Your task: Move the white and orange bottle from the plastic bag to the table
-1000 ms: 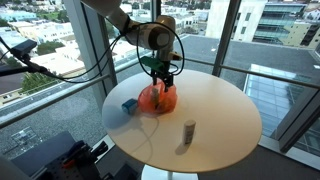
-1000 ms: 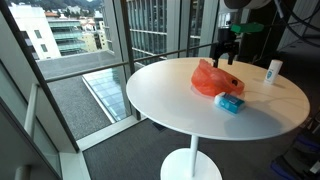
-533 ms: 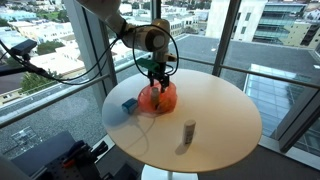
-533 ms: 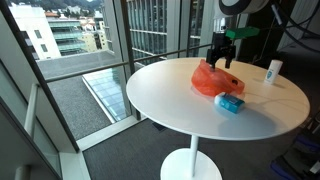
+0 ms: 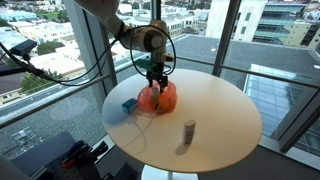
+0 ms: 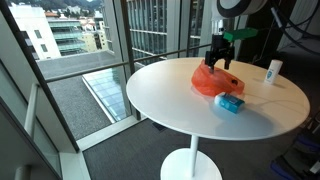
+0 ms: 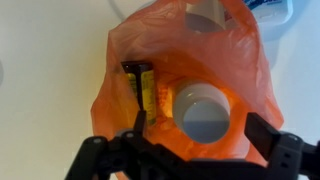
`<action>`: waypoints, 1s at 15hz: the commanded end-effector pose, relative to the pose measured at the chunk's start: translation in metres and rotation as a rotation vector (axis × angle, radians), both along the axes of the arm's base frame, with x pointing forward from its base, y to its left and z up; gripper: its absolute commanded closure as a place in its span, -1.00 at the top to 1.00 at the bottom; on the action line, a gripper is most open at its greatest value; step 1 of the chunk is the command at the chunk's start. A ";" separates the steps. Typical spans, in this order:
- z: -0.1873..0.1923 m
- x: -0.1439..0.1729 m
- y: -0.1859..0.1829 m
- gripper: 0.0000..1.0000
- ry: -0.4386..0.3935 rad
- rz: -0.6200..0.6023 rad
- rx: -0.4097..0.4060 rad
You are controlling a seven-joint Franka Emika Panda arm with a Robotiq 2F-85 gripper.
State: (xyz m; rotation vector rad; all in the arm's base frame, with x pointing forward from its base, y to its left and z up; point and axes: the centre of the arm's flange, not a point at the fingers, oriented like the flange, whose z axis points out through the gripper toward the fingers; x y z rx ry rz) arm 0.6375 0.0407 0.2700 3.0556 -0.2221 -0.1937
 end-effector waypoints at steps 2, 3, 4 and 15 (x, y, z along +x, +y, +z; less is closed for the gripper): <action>-0.004 0.005 0.001 0.65 -0.008 -0.016 -0.034; -0.005 0.005 0.001 0.46 -0.005 -0.017 -0.034; -0.006 0.005 0.001 0.24 -0.004 -0.018 -0.034; 0.046 0.004 -0.001 -0.60 -0.036 -0.025 -0.005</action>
